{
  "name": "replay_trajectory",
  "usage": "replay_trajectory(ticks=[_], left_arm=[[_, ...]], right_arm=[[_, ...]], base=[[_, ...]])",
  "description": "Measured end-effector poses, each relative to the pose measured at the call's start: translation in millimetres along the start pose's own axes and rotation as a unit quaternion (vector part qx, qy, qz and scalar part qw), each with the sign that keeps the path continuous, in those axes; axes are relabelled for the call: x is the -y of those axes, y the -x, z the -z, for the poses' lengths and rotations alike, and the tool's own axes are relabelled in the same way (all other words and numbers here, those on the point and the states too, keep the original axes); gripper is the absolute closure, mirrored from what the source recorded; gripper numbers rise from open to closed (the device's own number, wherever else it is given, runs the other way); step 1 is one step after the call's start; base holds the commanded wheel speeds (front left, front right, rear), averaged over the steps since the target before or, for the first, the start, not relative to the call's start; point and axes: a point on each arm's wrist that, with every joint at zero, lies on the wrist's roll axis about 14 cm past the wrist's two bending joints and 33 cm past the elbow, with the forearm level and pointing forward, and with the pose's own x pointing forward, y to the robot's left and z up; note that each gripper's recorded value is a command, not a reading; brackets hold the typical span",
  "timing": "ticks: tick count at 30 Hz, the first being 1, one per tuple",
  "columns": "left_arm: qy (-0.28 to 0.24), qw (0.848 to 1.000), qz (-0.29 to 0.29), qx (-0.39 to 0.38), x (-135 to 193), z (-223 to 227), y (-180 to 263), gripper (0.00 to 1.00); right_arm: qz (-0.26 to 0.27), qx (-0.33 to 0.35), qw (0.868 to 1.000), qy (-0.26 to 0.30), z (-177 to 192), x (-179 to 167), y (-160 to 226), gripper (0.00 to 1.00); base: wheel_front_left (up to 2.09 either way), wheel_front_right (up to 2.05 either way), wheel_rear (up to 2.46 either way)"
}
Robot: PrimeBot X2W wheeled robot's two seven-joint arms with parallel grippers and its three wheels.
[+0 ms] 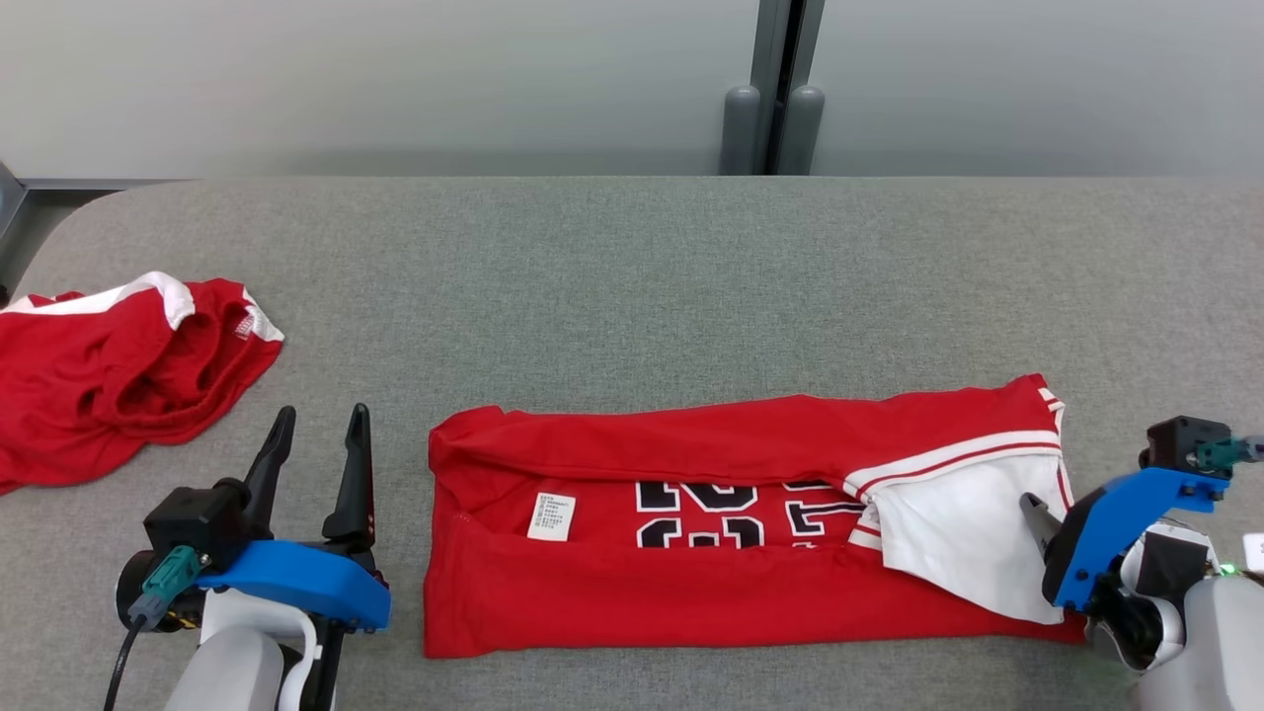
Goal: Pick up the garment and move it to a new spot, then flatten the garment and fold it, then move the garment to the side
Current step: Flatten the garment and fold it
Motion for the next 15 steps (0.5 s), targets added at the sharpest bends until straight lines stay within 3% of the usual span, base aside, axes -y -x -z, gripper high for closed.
replay_trajectory(ticks=[4,5,7,8,15], left_arm=[[0.000,1.000,-0.001,0.001,-1.0,-1.5,-2.5,0.00],[0.000,1.000,-0.001,0.002,-1.0,-1.8,-2.8,0.00],[0.000,1.000,0.000,0.001,-1.3,-1.1,-2.5,0.00],[0.000,1.000,0.000,0.001,-1.7,-1.3,-2.4,0.00],[-0.003,1.000,-0.004,0.002,-7.5,-3.2,0.5,0.00]], right_arm=[[-0.003,-0.023,1.000,0.006,5.5,-5.8,-6.7,0.00],[-0.006,-0.030,1.000,0.007,8.0,-8.2,-7.8,0.06],[-0.009,-0.035,0.999,0.010,9.9,-10.2,-8.6,0.96],[-0.011,-0.032,0.999,0.009,9.0,-11.7,-8.7,1.00],[-0.014,0.002,1.000,0.001,-3.8,-6.7,-3.2,1.00]], base=[[0.00,0.00,0.00],[0.00,0.00,0.00],[0.00,0.00,0.00],[0.00,0.00,0.00],[0.00,0.00,0.00]])
